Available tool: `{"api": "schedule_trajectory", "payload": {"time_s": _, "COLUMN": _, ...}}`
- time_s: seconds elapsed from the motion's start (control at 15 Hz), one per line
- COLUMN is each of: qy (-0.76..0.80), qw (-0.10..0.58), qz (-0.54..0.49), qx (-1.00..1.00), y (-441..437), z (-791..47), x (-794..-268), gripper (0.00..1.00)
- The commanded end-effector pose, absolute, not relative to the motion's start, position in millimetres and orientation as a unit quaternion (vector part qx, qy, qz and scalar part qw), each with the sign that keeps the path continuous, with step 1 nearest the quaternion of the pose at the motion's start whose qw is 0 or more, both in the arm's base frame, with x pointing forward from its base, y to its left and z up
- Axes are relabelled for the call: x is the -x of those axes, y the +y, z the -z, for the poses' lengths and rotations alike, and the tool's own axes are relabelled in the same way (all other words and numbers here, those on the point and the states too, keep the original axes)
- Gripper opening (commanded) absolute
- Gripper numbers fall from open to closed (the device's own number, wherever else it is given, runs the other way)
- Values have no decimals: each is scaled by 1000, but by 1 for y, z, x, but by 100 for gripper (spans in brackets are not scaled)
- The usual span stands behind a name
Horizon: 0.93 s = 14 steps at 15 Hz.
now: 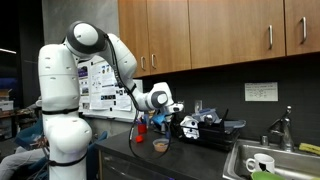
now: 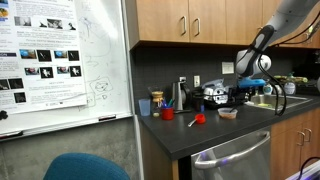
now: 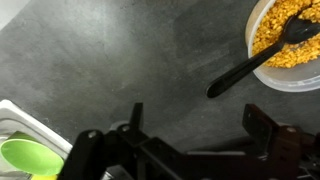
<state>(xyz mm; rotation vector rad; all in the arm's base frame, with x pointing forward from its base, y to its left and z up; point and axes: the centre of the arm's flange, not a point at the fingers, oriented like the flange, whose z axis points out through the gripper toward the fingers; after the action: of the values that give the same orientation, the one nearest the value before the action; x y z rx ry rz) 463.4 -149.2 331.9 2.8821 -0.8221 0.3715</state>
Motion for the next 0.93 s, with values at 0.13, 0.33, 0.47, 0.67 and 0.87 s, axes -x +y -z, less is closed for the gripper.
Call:
{"api": "schedule_trajectory", "payload": {"time_s": 0.13, "qy": -274, "qw": 60, "qz": -122, "qx": -952, "y": -148, "z": -332, "x": -461, "gripper": 100}}
{"api": "schedule_trajectory", "payload": {"time_s": 0.33, "qy": -274, "qw": 60, "qz": -122, "qx": -952, "y": -148, "z": -331, "x": -461, "gripper": 100}}
{"api": "schedule_trajectory", "payload": {"time_s": 0.47, "qy": -246, "qw": 59, "qz": -111, "qx": -961, "y": -146, "z": -331, "x": -474, "gripper": 100}}
{"api": "schedule_trajectory", "payload": {"time_s": 0.67, "qy": -193, "qw": 53, "qz": -103, "qx": -974, "y": -144, "z": -336, "x": -496, "gripper": 100}}
{"api": "schedule_trajectory", "payload": {"time_s": 0.87, "qy": -164, "qw": 64, "qz": -97, "qx": -980, "y": -146, "z": -344, "x": -520, "gripper": 100}}
